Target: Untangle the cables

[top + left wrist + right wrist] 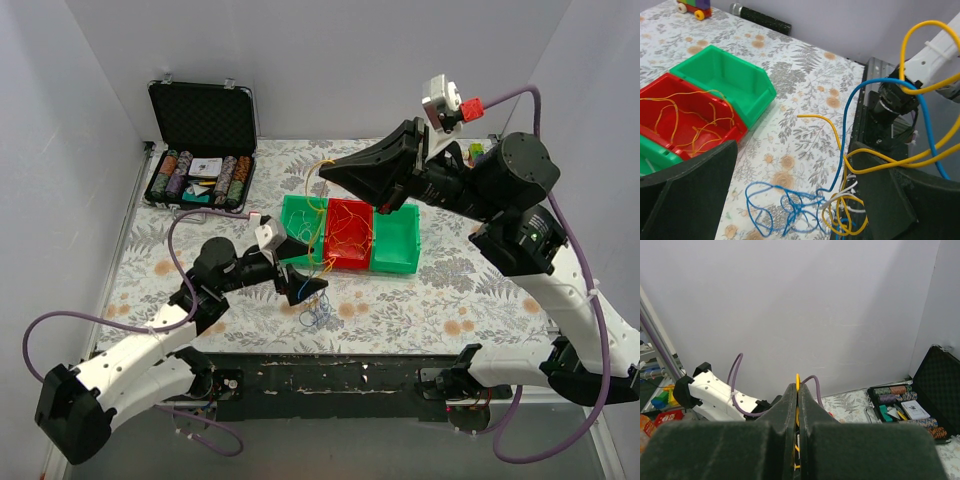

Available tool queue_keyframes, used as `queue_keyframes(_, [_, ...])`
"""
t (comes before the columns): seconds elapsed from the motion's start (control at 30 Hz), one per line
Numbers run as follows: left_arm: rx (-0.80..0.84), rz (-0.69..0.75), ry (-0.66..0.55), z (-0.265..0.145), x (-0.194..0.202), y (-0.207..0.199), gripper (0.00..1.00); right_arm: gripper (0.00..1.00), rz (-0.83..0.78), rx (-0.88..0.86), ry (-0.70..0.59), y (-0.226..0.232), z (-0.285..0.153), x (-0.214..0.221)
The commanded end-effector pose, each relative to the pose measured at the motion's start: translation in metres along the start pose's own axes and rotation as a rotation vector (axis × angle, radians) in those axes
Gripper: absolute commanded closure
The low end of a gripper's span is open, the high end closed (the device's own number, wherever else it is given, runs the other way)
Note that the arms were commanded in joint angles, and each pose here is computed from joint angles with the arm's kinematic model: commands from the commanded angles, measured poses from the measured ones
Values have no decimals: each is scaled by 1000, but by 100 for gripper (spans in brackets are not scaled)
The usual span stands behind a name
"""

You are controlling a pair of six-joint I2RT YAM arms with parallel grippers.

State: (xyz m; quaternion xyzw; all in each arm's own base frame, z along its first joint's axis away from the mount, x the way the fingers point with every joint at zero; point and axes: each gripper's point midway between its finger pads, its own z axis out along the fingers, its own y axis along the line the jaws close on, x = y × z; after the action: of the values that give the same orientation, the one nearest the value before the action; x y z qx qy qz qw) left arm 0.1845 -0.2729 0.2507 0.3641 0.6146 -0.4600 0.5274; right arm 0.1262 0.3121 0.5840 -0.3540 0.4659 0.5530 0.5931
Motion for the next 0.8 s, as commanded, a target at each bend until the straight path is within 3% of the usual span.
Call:
queue_keyframes(0.0, [112, -13, -98, 12, -30, -27, 2, 99, -10, -58, -75, 12, 5, -22])
queue_keyframes(0.17, [147, 18, -15, 13, 9, -32, 5, 99, -27, -64, -99, 13, 6, -32])
queue_keyframes(0.43, [115, 80, 67, 7, 58, -22, 42, 99, -65, -93, -150, 24, 6, -62])
queue_keyframes(0.77, [80, 201, 148, -6, 97, -9, 56, 99, -169, -28, -209, 23, -5, -99])
